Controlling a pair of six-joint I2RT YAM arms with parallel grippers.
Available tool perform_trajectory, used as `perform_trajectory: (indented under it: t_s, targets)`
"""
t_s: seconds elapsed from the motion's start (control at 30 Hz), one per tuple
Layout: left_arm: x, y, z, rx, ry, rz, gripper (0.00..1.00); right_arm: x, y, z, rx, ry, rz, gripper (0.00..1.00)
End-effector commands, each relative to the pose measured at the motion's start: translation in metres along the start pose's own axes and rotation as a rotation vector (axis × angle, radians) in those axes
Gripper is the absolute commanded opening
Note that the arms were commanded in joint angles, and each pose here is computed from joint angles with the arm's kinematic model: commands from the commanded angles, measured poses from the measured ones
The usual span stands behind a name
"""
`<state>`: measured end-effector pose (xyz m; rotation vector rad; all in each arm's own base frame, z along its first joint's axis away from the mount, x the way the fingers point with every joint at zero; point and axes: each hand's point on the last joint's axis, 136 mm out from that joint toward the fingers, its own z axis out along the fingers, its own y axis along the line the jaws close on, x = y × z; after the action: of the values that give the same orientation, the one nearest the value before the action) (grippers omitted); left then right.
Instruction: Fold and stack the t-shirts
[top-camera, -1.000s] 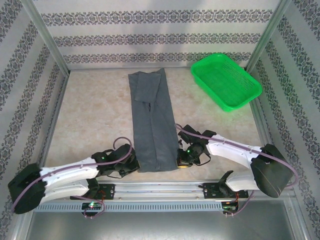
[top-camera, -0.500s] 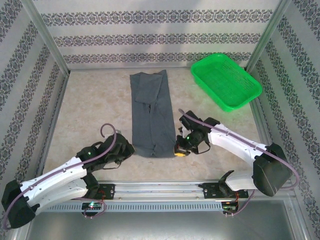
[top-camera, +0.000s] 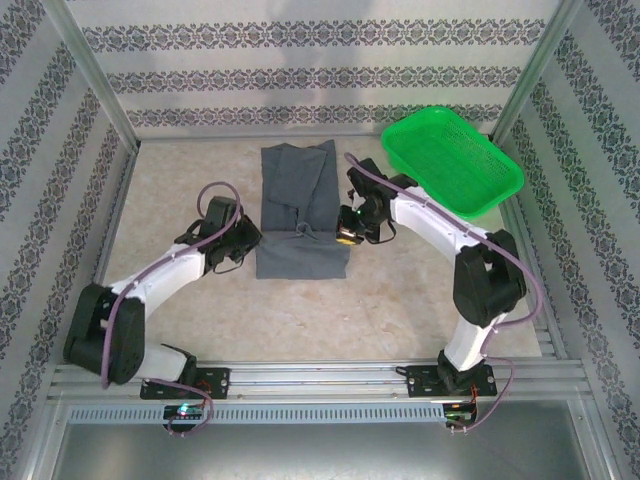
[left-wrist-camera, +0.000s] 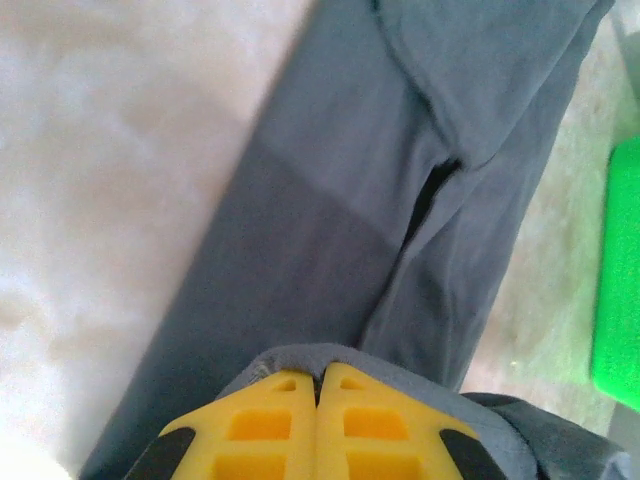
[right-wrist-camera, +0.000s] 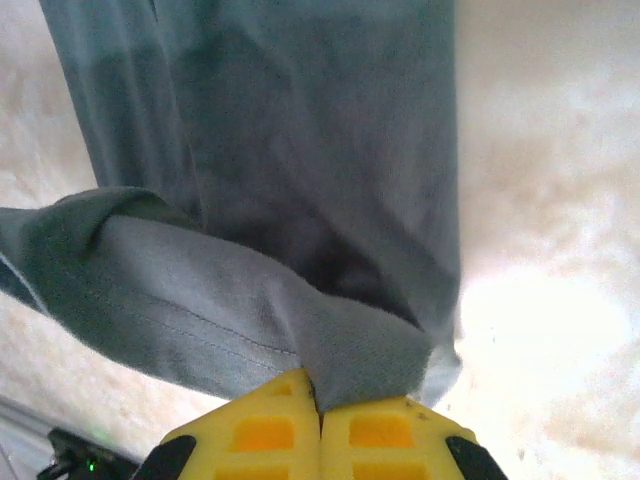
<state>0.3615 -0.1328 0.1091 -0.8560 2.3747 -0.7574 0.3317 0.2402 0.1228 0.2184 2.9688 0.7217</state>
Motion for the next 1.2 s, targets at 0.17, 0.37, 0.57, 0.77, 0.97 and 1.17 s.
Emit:
perform_trajectory:
  t_s: [0.17, 0.37, 0.57, 0.77, 0.97, 1.17]
  targets:
    - [-0.048, -0.044, 0.033, 0.117, -0.022, 0.078, 0.00, -0.060, 0.013, 0.023, -0.024, -0.038, -0.010, 0.00]
    - [-0.062, -0.035, 0.061, 0.066, -0.003, 0.072, 0.39, -0.090, 0.013, 0.042, -0.025, -0.021, -0.005, 0.32]
    - [-0.048, -0.011, 0.030, -0.013, -0.013, 0.056, 0.57, -0.092, 0.000, 0.009, 0.008, -0.120, -0.036, 0.56]
    - [0.019, 0.035, 0.006, -0.036, 0.092, -0.052, 0.55, -0.027, -0.028, 0.010, 0.037, -0.079, -0.005, 0.57]
    - [0.053, 0.053, 0.018, -0.021, 0.151, -0.149, 0.57, 0.023, -0.032, 0.046, -0.024, 0.008, 0.083, 0.58]
    - [0.056, 0.050, 0.039, -0.010, 0.180, -0.176, 0.53, 0.033, -0.042, 0.080, -0.009, 0.078, 0.169, 0.56]
